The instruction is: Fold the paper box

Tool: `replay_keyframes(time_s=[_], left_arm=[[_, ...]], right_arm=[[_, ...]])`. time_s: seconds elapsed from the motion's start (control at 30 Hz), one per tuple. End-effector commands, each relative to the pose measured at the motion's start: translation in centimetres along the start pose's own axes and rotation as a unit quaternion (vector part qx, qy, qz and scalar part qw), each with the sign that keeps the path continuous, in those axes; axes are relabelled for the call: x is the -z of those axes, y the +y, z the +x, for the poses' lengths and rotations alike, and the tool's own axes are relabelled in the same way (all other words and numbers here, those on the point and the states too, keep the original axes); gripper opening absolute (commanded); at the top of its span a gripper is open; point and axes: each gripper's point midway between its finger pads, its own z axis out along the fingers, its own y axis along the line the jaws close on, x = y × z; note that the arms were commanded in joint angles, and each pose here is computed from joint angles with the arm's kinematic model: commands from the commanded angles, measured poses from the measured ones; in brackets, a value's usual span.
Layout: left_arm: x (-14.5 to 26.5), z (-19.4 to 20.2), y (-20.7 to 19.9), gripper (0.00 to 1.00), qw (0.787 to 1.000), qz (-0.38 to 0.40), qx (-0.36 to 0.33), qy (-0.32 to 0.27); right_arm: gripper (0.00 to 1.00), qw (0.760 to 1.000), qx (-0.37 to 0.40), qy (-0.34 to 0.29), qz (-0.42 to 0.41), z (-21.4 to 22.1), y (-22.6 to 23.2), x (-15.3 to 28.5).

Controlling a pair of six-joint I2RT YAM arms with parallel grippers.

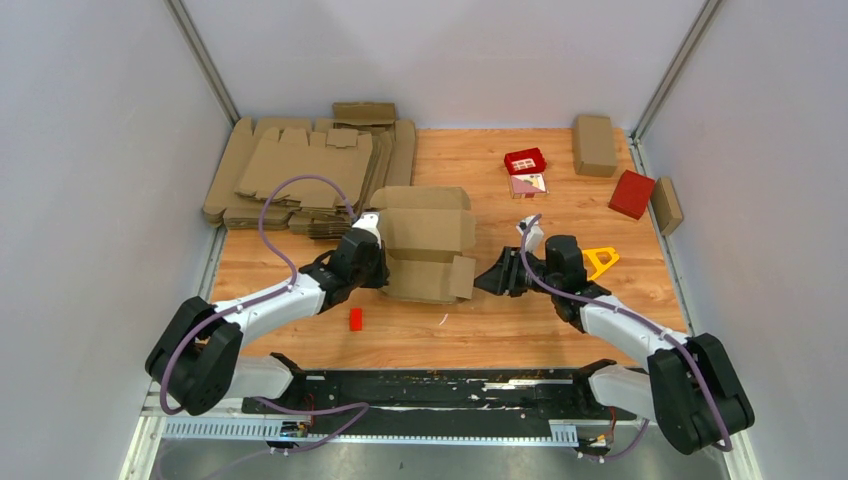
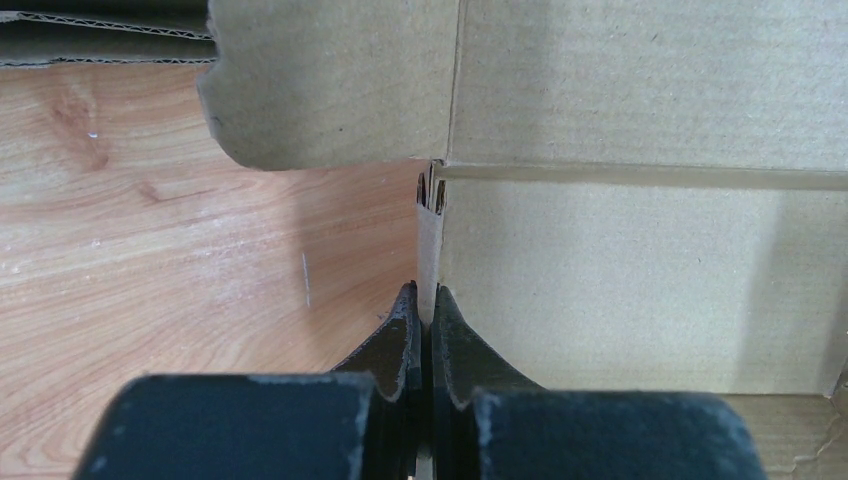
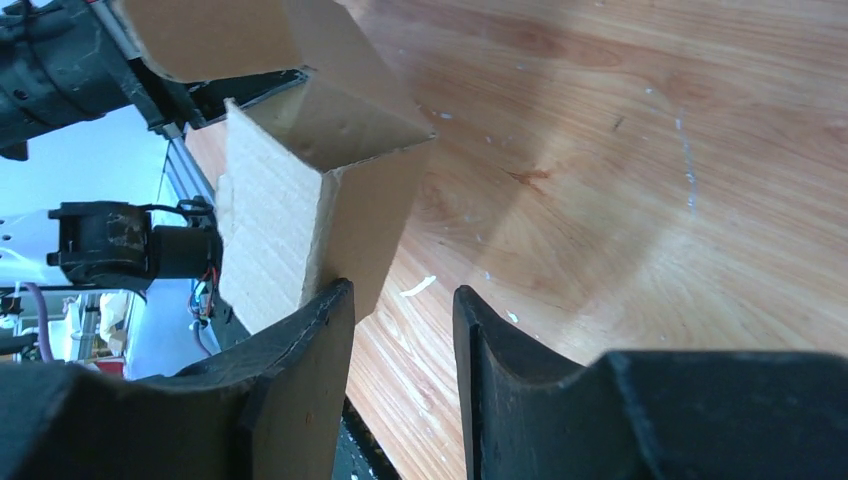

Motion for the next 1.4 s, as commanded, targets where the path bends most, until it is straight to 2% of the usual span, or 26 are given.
replay_keyframes(time_s=[0.0,0.83,1.1,1.37], left_arm=[[-0.1,-1.4,-0.7,0.0,1.0,0.016,0.002,-0.023],[-0.3,-1.1,-1.1,0.0,1.0,0.026,0.002,-0.015],[-0.4,-1.0,-0.9,0.0,1.0,0.019,0.002,-0.015],[0.0,-1.4,0.9,0.0,0.999,-0.027,0.017,-0.034]], right_arm=[[0.41,0.998,0.03,-0.012,-0.052,-0.9,2.6,0.2],[0.45,0.994,0.044,-0.008,-0.1,-1.3,5.6,-0.7],[0.46,0.996,0.057,0.007,-0.064,-1.0,5.9,-2.4],[0.45,0.996,0.062,0.037,0.048,-0.4,4.4,-4.6]])
